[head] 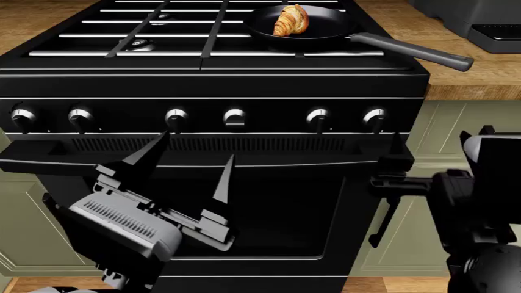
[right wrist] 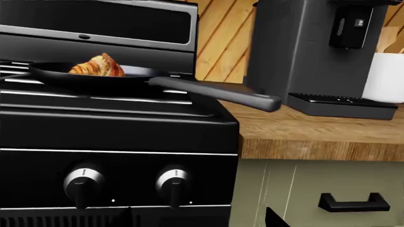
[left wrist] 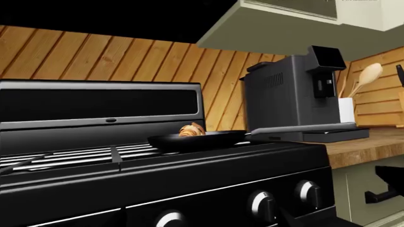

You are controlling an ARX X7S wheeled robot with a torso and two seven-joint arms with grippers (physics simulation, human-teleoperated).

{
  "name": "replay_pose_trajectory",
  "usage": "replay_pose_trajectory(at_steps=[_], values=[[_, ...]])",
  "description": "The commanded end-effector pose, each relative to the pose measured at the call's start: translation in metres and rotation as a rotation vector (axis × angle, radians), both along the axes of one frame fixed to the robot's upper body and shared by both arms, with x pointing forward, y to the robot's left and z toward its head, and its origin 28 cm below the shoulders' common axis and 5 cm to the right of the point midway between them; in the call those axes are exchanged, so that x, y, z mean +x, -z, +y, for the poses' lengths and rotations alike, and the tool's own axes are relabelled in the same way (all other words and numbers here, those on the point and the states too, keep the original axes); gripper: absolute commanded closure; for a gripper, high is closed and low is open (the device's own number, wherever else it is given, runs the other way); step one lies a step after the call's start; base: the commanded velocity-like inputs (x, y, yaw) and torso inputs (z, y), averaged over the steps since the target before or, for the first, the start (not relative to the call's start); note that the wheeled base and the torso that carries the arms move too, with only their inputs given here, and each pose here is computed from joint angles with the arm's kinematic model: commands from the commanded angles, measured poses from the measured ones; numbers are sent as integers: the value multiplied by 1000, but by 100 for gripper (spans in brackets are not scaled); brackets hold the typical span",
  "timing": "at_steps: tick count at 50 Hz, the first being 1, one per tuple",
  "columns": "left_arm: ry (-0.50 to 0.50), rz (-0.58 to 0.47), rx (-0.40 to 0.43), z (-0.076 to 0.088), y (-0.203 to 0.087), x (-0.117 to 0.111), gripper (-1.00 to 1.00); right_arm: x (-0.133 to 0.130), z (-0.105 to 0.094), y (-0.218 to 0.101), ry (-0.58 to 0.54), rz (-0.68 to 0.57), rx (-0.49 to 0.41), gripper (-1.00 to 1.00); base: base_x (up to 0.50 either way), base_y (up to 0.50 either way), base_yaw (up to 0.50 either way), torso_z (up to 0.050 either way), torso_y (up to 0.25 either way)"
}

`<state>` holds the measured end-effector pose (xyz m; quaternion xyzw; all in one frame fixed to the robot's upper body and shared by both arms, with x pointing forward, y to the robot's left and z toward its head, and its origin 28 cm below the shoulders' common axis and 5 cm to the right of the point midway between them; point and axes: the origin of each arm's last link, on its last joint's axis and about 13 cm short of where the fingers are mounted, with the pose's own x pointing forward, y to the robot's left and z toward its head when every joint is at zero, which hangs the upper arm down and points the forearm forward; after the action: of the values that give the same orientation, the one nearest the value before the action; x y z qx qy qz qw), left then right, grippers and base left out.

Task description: Pick the croissant and place it on the pan. Then turn on the stove to warm the croissant.

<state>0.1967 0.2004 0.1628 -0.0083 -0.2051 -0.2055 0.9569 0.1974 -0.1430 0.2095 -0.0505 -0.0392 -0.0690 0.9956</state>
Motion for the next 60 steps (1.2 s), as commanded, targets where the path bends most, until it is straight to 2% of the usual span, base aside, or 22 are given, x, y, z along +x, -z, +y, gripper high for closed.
replay_pose_trajectory(at_steps=[1,22,35,47,60], values=[[-1,6,-16,2,3,2,-100,8,-5,-4,-5,74,-21,-100,0,0,0,0,0],[14,-8,-45,1,4,6,-100,28,-3,-2,-54,149,-2,-100,0,0,0,0,0],[19,12,-58,-5,2,-2,-100,37,-8,-6,-50,187,63,-100,0,0,0,0,0],[-9,44,-92,1,1,3,-100,48,-5,-9,-68,238,96,-100,0,0,0,0,0],[-14,48,-128,8,2,8,-100,57,-2,-14,-64,253,80,-100,0,0,0,0,0]])
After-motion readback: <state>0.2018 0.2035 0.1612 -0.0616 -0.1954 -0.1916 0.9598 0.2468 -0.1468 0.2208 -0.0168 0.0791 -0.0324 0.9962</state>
